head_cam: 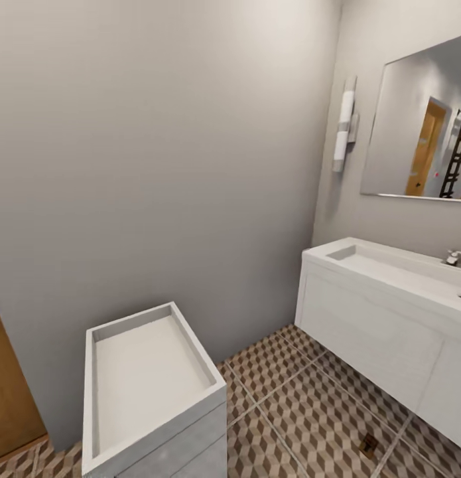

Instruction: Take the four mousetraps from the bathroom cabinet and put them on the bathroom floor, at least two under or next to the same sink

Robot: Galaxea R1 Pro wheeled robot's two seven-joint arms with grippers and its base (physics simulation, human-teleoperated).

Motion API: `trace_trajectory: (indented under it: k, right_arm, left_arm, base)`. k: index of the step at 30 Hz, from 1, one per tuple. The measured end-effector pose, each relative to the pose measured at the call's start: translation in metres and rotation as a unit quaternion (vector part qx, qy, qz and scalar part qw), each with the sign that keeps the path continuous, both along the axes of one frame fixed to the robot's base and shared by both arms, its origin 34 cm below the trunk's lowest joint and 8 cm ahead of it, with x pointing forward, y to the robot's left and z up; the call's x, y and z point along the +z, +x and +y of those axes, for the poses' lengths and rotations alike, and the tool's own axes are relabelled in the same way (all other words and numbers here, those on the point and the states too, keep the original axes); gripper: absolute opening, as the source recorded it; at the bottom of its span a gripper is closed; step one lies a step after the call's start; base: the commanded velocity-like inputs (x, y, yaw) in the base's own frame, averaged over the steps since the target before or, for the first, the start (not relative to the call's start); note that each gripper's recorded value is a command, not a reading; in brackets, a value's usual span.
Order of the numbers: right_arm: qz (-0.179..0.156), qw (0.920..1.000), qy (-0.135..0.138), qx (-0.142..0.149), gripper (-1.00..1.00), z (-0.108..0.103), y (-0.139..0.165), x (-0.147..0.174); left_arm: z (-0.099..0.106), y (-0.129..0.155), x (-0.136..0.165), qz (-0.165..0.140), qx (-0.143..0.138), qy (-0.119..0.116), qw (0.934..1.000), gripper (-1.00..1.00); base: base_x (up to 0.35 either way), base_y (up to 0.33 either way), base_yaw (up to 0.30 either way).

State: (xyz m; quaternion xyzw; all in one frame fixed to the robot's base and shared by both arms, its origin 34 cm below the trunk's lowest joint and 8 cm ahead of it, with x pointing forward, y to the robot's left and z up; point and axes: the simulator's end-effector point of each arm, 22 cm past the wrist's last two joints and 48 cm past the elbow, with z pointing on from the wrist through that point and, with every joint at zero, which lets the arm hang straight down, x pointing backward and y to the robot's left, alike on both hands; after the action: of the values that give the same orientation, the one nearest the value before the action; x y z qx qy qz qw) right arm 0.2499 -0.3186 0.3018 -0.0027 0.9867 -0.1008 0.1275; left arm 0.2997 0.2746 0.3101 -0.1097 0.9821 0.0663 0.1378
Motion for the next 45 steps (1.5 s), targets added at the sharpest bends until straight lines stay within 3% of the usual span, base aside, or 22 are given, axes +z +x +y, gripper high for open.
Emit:
trace_trajectory:
  k: [45]
  right_arm:
    - [-0.001, 1.0000, -0.001, 0.000, 1.00, -0.0010, 0.0004, 0.0002]
  left_arm:
    - [-0.0011, 0.0002, 0.0000, -0.001, 0.000, -0.001, 1.0000, 1.00]
  base:
    - [0.000, 0.000, 0.269]
